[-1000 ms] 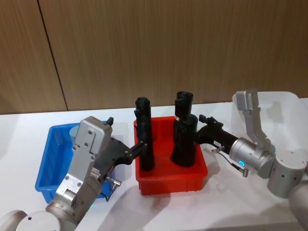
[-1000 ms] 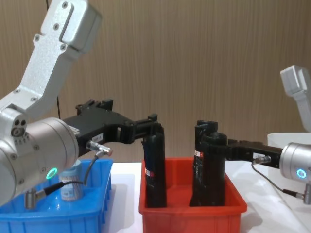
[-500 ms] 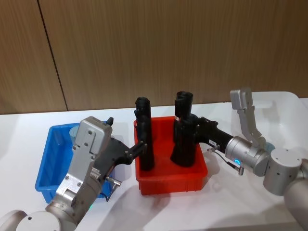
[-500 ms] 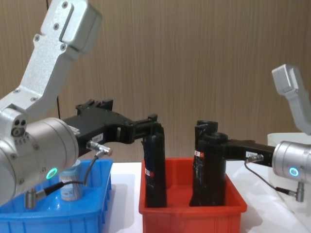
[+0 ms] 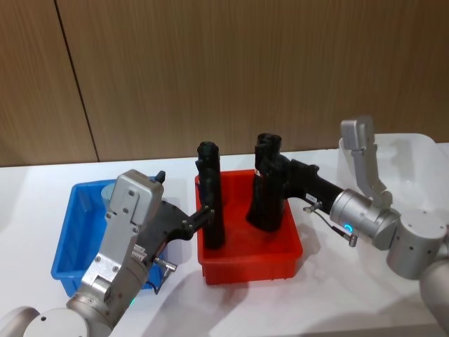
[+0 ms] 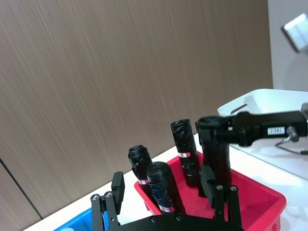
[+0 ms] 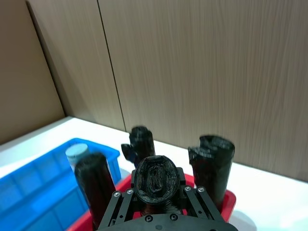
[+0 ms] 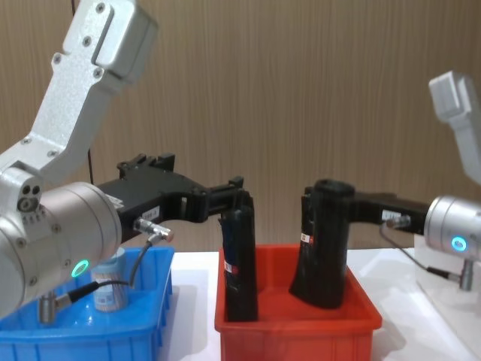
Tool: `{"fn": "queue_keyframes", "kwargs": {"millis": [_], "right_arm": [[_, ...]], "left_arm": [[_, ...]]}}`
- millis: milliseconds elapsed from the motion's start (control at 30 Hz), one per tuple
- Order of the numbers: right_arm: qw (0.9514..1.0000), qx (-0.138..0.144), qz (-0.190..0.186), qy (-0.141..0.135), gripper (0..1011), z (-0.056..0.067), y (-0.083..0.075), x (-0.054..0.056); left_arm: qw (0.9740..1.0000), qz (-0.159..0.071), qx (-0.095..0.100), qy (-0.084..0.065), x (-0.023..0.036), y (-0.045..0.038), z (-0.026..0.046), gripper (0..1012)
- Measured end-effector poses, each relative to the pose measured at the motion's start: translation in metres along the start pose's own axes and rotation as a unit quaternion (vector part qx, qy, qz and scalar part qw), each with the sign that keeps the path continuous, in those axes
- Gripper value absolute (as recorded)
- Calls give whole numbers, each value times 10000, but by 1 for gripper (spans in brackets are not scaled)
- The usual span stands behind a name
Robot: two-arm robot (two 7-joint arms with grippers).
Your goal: Pick the cotton swabs from the blue box and place them into the white box.
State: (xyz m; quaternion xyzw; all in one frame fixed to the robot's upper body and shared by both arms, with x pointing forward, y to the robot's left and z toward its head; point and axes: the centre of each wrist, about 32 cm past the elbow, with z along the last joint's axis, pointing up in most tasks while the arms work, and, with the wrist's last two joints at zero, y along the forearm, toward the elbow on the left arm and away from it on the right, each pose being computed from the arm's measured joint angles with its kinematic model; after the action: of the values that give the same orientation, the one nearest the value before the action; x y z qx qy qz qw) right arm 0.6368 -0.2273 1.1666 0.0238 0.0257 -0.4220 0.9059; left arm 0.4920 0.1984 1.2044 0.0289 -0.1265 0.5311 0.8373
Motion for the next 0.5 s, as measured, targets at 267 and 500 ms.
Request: {"fn": "queue_keyframes", "kwargs": {"millis": [267,500], "right_arm": [[9993,354,3,-113,368,259,-103,-56],[9975,651,-115,-266,351,530,-235,-86]], "left_arm": [[10000,0,0,0,0,0,0,1003],[10000,0,0,0,0,0,0,1003]]}}
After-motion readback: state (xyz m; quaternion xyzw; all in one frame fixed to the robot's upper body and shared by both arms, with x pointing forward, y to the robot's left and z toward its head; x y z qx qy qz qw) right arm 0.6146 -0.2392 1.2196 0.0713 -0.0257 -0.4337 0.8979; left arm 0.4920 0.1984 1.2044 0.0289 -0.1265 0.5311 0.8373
